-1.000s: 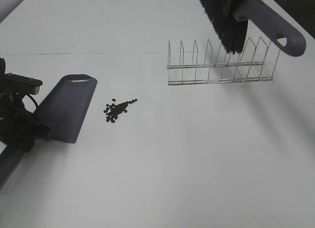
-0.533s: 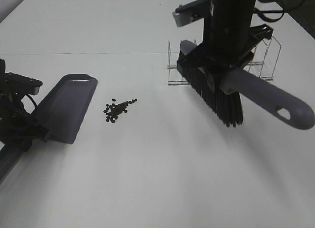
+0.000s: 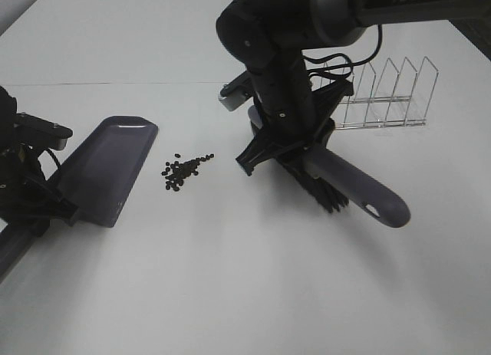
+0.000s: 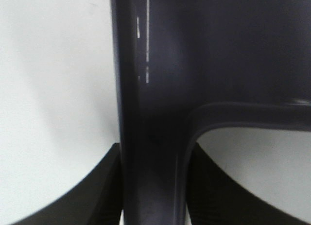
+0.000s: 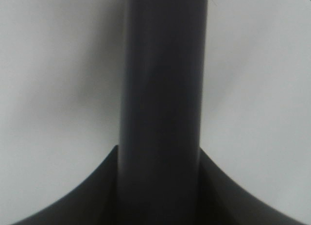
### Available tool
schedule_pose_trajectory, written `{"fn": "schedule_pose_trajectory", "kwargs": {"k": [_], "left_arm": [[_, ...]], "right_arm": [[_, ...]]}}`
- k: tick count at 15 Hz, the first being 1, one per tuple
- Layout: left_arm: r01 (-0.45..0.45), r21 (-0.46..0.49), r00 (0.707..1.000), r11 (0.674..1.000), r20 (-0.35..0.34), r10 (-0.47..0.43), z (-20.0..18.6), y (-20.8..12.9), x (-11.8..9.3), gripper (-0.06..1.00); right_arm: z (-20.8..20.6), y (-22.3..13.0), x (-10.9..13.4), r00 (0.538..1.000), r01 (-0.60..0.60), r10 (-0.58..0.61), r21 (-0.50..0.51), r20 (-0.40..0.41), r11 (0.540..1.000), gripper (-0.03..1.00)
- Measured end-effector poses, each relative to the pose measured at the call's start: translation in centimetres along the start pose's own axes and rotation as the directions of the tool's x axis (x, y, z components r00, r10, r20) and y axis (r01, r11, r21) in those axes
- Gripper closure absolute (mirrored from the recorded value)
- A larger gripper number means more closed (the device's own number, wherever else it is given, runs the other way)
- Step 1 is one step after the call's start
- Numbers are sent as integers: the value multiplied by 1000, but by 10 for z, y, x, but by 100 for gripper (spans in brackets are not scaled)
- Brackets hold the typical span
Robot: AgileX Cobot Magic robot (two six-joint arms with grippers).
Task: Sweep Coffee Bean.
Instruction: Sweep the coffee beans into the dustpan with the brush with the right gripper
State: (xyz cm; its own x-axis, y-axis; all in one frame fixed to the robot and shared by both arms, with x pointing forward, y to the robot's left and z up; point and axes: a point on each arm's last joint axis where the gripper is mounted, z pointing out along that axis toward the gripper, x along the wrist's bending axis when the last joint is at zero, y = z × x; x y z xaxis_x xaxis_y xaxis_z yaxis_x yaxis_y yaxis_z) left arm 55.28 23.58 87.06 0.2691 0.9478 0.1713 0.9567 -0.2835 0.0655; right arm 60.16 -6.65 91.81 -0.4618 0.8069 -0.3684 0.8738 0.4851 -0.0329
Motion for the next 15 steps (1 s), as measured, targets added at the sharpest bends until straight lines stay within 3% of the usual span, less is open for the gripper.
{"fn": "schedule_pose_trajectory", "kwargs": {"k": [5,7,13,15], "left_arm": [[3,3,1000,1000,-8,-3,0,0,0,61],[2,4,1000,1000,-9,-2,0,0,-1,61],[18,17,1000,1000,9,-18,0,-1,-2,61],[31,28,999,999,29,-32,0,-3,-4,61]], "right_arm": [[2,46,63,991,119,-125,-108,-53,987,69],[5,56,87,981,138,-154,-132,-119,982,69],[-4,60,111,918,55,-106,-141,-382,989,69],[-6,62,115,898,29,-92,-151,-429,988,69]]}}
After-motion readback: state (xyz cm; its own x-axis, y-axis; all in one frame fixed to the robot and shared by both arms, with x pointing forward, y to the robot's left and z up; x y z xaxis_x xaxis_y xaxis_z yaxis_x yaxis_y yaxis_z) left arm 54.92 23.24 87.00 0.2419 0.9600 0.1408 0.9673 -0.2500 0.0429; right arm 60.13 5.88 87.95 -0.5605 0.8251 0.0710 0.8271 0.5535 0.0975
